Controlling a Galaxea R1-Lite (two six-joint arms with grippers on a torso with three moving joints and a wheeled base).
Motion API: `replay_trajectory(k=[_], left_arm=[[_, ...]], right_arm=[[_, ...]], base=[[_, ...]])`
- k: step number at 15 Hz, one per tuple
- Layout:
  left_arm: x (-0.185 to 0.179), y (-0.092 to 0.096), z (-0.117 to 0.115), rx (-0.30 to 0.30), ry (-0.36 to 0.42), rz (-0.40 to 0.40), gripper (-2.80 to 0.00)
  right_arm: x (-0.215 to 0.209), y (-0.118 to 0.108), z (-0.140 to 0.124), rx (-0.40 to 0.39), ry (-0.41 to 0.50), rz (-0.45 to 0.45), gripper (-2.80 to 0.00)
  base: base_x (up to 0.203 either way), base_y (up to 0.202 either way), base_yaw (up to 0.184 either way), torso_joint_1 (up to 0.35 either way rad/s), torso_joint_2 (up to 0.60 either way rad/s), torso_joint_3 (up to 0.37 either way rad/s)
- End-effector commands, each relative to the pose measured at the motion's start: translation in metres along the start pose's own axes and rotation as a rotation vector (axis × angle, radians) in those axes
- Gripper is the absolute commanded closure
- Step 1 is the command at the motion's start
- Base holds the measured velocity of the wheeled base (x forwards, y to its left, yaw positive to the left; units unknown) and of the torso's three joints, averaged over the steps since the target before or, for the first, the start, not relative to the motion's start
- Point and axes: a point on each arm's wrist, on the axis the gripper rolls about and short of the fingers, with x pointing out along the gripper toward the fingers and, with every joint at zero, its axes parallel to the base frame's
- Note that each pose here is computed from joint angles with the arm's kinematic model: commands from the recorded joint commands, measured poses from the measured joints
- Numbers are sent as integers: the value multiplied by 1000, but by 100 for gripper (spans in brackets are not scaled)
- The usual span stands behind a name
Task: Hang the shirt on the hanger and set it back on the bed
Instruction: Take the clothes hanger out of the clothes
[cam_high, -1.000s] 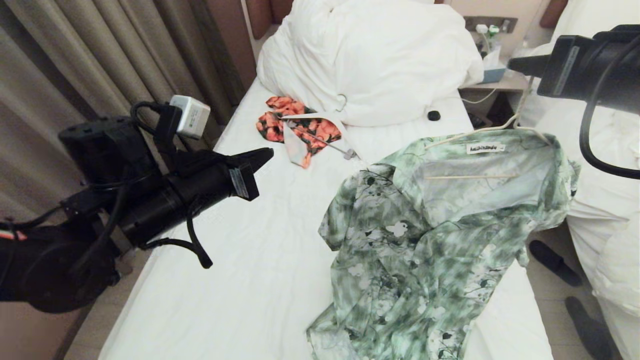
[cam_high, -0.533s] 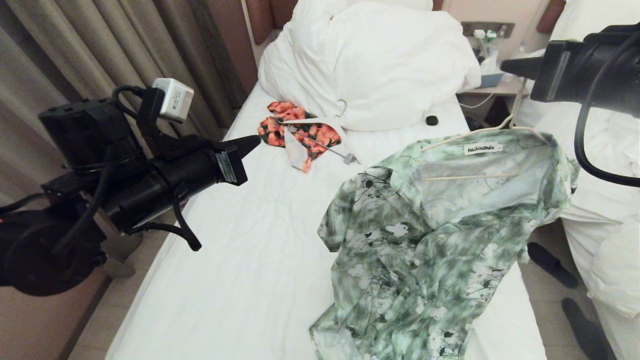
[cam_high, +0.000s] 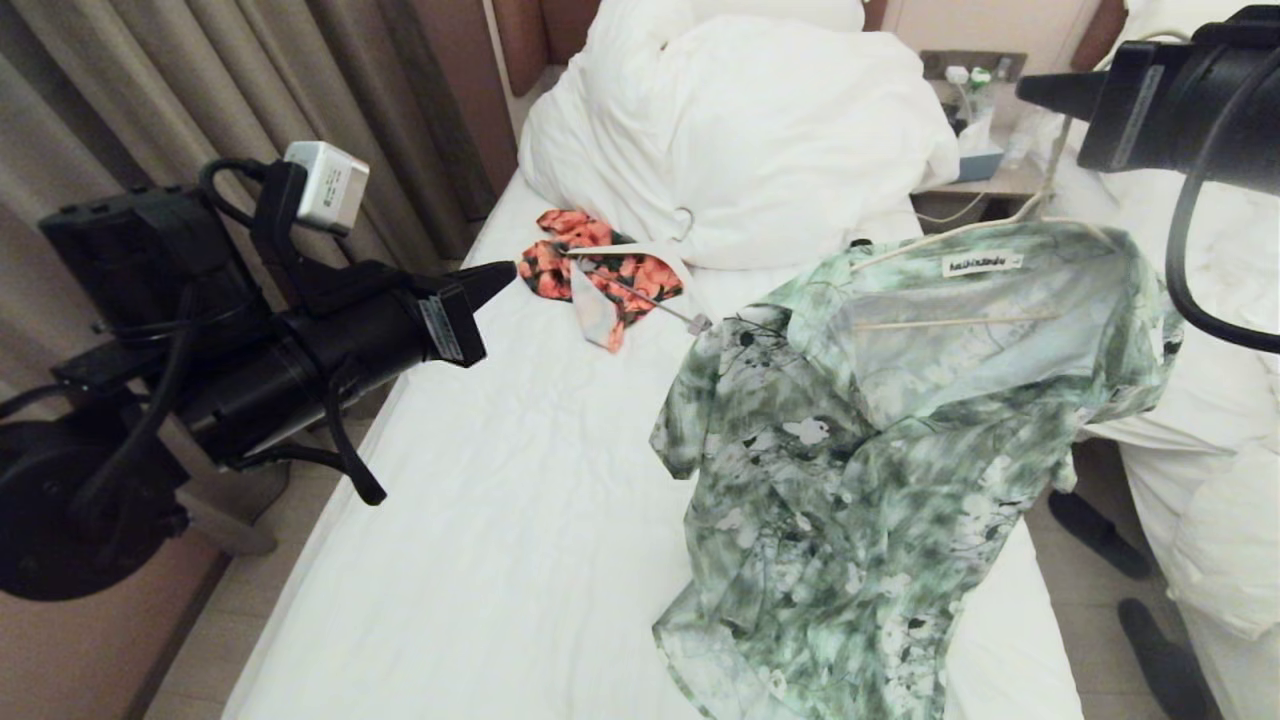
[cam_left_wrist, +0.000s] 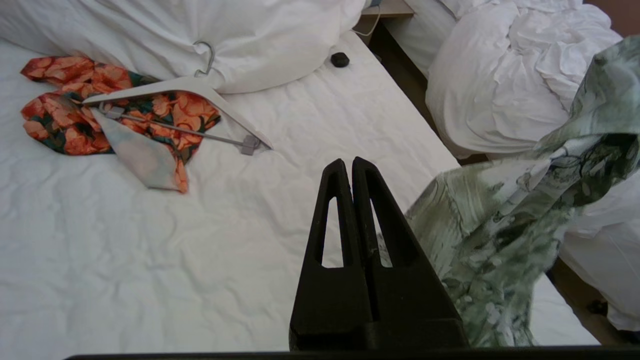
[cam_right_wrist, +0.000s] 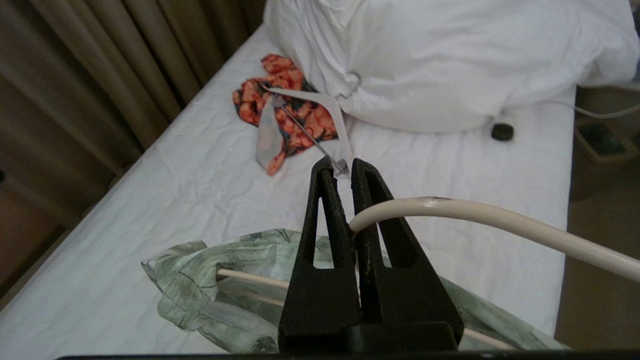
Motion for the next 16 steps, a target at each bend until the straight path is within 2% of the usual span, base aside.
replay_trajectory(k=[1,3,7,9,11,16], left_arm=[[0,-1,1,0,-5,-3,0],[-1,-3,0,-1,-2,-12,0],[-1,-4,0,-1,-4,-14,0],[-4,-4,0,0,-2,-23,0],[-14,-2,4,8,-13,-66,0],[-18,9,11,10,-9,-28,0]], right_arm=[[-4,0,6,-7,-24,10,0],[-9,-1,18,-11,-87,41,0],[-12,-4,50,-20,-206,35,0],[-12,-5,61,-65,-221,23,0],[-9,-7,62,-89,-220,-9,0],[3,-8,79,-98,-285,-55,0]], base=[[0,0,0,0,0,0],[0,0,0,0,0,0],[0,0,0,0,0,0],[0,0,0,0,0,0],[0,0,0,0,0,0],[0,0,0,0,0,0]])
